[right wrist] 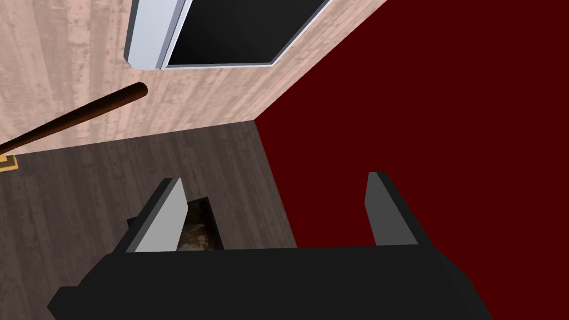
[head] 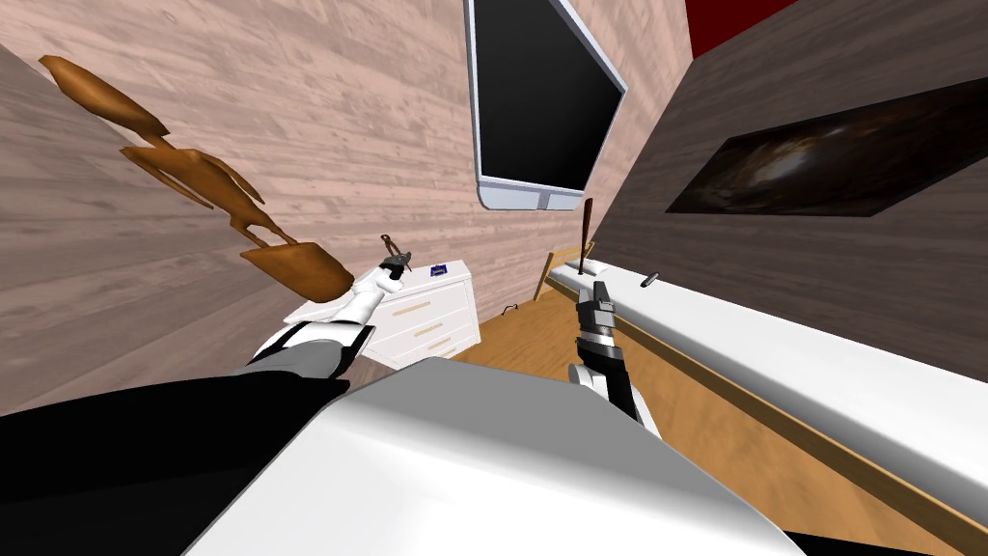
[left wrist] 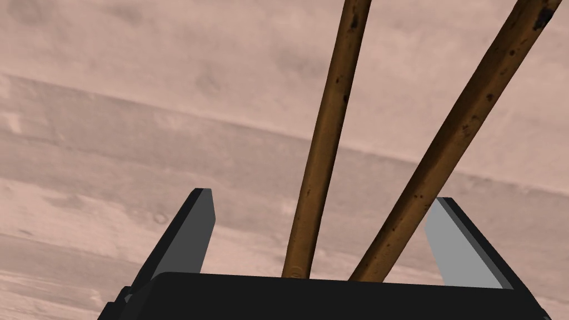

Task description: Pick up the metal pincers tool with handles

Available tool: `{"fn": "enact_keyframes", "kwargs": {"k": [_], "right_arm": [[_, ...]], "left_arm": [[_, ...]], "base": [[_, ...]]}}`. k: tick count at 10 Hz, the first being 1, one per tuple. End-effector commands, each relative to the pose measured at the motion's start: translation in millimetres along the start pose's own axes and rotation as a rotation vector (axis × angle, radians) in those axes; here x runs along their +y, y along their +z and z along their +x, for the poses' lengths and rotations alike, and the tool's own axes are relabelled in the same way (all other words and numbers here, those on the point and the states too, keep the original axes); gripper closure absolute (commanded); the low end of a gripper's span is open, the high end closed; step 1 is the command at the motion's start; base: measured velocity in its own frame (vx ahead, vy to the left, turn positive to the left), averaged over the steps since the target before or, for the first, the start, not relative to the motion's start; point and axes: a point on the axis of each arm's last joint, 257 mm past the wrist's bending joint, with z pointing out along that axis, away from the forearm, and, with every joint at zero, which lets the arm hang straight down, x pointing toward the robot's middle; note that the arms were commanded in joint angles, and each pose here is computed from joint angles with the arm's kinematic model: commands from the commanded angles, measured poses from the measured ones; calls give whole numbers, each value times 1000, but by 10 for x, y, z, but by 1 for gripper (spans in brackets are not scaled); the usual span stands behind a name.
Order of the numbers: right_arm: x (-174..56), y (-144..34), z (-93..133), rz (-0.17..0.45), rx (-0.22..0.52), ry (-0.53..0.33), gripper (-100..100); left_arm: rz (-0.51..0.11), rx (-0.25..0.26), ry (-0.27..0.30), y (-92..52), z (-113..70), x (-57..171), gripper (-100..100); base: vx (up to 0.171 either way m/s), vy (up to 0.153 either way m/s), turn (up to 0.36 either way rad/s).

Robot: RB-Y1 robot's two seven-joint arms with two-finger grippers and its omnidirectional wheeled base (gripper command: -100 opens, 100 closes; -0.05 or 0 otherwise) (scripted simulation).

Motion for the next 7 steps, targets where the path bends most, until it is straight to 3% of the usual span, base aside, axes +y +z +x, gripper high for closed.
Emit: {"fn": "enact_keyframes", "kwargs": {"k": [1, 2, 3, 6, 7], "right_arm": [[0, 0, 0, 0, 0, 0, 0], [0, 0, 0, 0, 0, 0, 0], [0, 0, 0, 0, 0, 0, 0], [0, 0, 0, 0, 0, 0, 0], [0, 0, 0, 0, 0, 0, 0]], "left_arm": [[-19, 0, -17, 69, -49, 24, -100], [-31, 10, -15, 69, 3, 89, -100], [5, 9, 26, 127, -17, -105, -100], [-16, 1, -5, 223, -138, -116, -100], [-35, 17, -3, 221, -58, -22, -100]], "base": [[-15, -11, 11], [9, -7, 1], [-71, -16, -76], [-60, -4, -13], [0, 0, 0]]}}
